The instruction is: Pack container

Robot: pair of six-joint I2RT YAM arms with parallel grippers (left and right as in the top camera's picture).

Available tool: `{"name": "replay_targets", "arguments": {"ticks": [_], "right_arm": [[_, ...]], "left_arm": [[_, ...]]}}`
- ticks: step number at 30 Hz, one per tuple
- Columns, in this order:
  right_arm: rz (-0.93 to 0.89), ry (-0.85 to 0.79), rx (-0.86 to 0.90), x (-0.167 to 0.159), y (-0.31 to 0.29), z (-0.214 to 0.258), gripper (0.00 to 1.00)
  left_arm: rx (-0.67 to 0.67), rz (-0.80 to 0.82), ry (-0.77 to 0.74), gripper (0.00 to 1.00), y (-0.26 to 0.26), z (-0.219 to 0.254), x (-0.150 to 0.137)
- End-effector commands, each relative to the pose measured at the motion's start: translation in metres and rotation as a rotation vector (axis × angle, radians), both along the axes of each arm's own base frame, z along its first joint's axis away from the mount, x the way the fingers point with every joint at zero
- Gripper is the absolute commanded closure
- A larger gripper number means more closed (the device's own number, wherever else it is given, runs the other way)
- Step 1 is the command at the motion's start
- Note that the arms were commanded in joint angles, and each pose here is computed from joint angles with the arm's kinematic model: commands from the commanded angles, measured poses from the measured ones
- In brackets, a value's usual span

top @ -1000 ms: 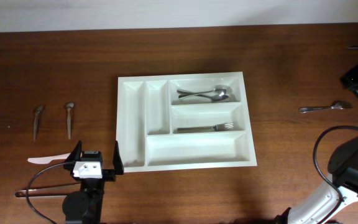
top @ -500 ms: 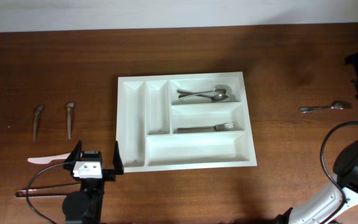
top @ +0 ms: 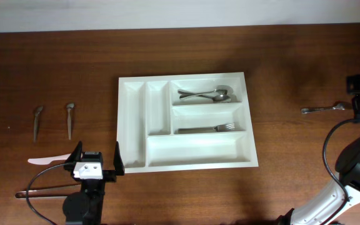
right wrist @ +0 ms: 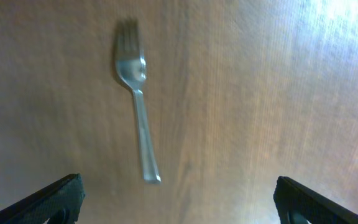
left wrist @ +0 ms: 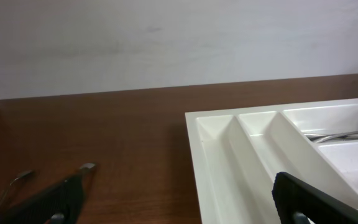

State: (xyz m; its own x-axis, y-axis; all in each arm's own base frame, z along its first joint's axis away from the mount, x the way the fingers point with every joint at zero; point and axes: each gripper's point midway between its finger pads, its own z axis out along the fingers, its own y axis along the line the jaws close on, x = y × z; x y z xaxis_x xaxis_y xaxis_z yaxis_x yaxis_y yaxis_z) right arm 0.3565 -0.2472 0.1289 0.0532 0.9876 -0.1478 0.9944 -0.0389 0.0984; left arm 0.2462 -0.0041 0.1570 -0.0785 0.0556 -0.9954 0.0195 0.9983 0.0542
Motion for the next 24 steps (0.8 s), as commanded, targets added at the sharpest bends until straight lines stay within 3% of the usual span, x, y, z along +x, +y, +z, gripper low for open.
{"name": "replay_targets", "arguments": {"ticks": [1, 12, 24], "right_arm": [[-0.016, 0.003, -0.024, 0.005, -0.008, -0.009, 0.01], [0.119, 0.090, 0.038, 0.015, 0.007, -0.056, 0.01], [0.132, 0.122, 0.064, 0.023, 0.018, -0.080, 0.00]], "left_arm": [[0.016, -0.002, 0.001, 0.01, 0.000, -0.001, 0.000], [0.016, -0.002, 0.001, 0.01, 0.000, -0.001, 0.000], [0.016, -0.002, 0.001, 0.01, 0.000, -0.001, 0.000]]}}
